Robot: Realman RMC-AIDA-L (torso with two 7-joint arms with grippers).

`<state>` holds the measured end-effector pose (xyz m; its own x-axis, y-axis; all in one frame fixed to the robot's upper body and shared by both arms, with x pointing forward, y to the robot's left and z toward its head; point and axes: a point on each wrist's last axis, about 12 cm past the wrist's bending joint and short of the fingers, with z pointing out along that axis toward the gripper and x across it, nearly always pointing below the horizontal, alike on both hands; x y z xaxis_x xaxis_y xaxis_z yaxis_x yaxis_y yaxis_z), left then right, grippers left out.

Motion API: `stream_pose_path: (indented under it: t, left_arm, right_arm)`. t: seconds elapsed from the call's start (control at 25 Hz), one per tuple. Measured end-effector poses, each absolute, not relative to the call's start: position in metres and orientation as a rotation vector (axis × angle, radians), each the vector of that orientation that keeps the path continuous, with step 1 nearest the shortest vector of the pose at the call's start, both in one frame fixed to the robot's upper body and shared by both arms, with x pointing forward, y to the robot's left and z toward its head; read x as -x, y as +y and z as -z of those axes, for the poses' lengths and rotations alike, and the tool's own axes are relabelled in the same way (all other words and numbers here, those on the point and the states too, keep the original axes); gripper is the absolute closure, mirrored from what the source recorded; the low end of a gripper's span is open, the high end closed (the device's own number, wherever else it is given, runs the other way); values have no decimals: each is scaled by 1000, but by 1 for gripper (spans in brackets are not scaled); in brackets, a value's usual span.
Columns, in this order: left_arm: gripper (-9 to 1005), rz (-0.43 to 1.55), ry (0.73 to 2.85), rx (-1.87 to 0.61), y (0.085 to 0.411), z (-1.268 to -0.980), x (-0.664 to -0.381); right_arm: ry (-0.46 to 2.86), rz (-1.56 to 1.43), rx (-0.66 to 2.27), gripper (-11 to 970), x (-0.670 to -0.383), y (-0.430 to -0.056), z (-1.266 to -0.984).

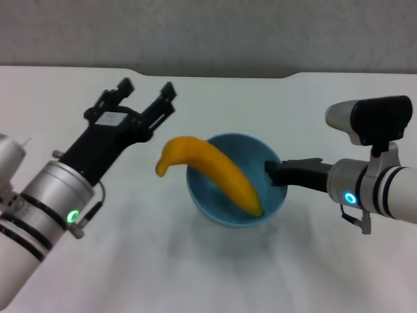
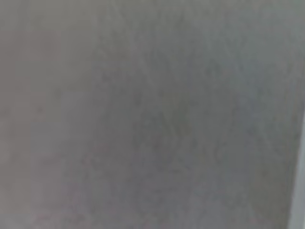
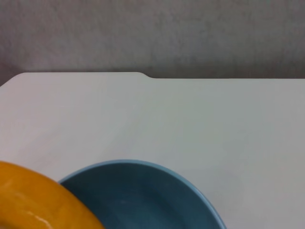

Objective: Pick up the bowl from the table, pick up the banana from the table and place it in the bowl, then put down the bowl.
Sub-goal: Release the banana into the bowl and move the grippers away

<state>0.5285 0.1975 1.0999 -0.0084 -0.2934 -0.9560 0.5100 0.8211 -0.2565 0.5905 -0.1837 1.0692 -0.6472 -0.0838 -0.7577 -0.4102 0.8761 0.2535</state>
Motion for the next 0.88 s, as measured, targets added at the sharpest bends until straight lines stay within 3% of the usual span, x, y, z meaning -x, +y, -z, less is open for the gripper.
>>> stream_pose_path:
  t: [0.48, 0.88]
  left_arm:
    - [116, 367, 1607, 49, 287, -1055, -523]
    - [117, 328, 1680, 83, 298, -1035, -515]
  right_arm:
    - [2330, -525, 361, 924, -599, -199, -1071]
    - [2423, -512, 432, 924, -632, -188, -1085]
